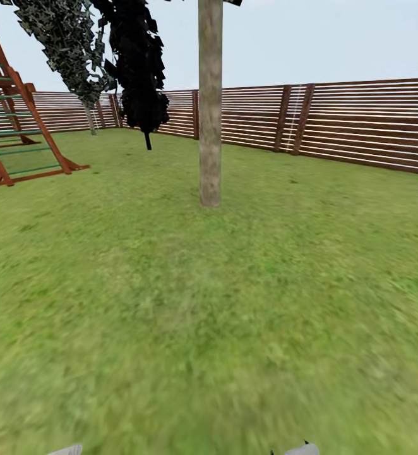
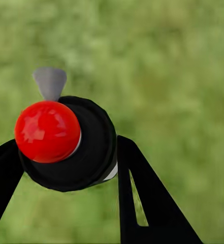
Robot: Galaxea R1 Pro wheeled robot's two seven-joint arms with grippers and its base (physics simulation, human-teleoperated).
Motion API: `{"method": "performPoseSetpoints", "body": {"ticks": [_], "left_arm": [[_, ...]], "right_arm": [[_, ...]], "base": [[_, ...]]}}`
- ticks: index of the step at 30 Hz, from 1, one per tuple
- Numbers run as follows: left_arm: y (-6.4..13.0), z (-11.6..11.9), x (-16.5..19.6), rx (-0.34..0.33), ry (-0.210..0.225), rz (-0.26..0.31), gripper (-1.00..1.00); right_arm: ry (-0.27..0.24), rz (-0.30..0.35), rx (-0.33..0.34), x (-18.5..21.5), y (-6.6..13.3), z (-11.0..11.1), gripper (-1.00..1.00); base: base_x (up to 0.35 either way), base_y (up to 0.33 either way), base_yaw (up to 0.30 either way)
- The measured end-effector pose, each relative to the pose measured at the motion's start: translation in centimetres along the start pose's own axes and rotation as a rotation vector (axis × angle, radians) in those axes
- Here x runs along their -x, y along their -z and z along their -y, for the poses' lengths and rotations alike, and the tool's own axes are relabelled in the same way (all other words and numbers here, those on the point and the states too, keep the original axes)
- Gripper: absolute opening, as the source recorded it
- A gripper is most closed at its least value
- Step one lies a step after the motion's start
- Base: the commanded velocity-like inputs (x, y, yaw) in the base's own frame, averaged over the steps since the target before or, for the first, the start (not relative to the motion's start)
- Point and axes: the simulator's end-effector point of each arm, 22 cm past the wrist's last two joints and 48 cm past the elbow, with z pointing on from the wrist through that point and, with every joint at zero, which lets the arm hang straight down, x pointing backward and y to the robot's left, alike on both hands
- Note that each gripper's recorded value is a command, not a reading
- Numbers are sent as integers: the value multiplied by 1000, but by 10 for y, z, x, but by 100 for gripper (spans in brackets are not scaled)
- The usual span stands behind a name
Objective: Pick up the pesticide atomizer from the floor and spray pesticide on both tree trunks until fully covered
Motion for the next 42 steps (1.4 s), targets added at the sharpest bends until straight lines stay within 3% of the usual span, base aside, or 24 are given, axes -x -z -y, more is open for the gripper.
{"method": "performPoseSetpoints", "body": {"ticks": [42], "left_arm": [[0, 0, 0, 0, 0, 2, -100]], "right_arm": [[0, 1, 0, 0, 0, 0, 100]], "base": [[338, 0, 0]]}}
